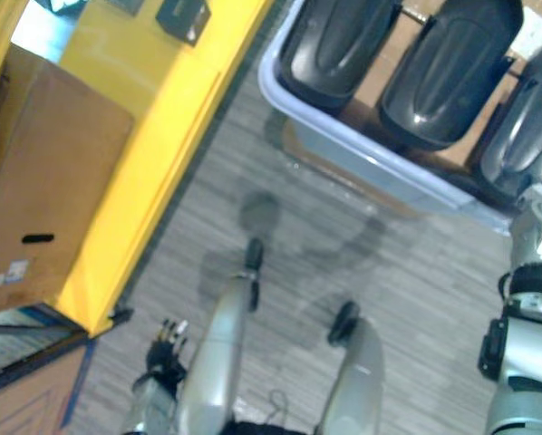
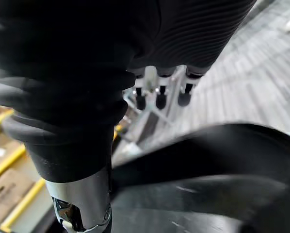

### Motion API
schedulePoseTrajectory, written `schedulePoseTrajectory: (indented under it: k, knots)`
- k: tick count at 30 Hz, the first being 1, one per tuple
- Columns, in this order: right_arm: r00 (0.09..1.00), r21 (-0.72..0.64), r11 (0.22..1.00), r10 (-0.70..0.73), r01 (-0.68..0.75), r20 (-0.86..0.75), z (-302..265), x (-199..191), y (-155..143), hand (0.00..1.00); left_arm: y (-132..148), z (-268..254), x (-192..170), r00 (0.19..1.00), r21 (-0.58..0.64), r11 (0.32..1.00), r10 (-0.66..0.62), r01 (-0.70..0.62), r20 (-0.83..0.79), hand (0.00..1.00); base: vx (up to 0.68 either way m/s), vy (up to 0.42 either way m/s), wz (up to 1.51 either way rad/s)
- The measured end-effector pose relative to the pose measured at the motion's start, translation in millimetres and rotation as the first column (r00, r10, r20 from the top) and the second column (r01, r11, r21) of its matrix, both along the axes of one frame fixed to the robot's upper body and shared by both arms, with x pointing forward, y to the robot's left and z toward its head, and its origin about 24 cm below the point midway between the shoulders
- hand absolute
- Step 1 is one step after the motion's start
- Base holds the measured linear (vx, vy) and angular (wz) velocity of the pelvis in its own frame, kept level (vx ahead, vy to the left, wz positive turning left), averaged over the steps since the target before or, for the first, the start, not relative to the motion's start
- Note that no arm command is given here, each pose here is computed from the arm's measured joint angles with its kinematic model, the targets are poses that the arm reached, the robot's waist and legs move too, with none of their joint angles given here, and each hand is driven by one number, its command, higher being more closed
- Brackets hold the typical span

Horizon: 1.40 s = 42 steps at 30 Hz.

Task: Walk over and take plastic housings, then place them on the shelf

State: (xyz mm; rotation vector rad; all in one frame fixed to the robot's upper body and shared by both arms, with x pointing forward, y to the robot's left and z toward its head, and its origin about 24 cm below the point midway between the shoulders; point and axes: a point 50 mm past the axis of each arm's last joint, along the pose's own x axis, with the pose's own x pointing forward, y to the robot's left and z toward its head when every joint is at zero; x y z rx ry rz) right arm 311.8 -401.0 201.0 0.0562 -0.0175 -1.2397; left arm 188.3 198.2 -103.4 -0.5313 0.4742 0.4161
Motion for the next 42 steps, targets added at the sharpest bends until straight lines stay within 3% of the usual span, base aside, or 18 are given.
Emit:
schedulePoseTrajectory:
  k: [7, 8, 29, 42]
  knots:
    - [0.999, -0.001, 1.0, 0.011, -0.011, -0.032, 0.0, 2.6, 2.6, 0.0, -1.9, -0.4, 0.1, 1.0, -0.029, 0.999, 0.015, -0.015, 0.005, 0.0, 0.0, 0.0, 0.0]
    - [0.999, -0.001, 1.0, 0.011, -0.011, -0.037, -0.6, 2.7, 2.6, 1.0, -2.5, -0.5, 0.1, 1.0, -0.03, 0.999, 0.014, -0.014, 0.004, 0.0, 0.0, 0.0, 0.0]
    - [0.973, -0.027, 1.0, 0.003, -0.009, -0.23, -13.5, 0.8, -3.6, 1.0, -7.1, 1.0, 2.1, 1.0, -0.048, 0.999, 0.014, -0.013, 0.023, 0.0, -0.01, -0.031, 0.0]
    - [0.95, -0.063, 0.997, 0.023, -0.045, -0.311, -27.4, -5.1, -8.9, 1.0, 2.7, 40.2, 22.5, 0.97, 0.023, 0.995, 0.087, -0.095, 0.226, 0.0, -0.01, -0.024, 0.01]
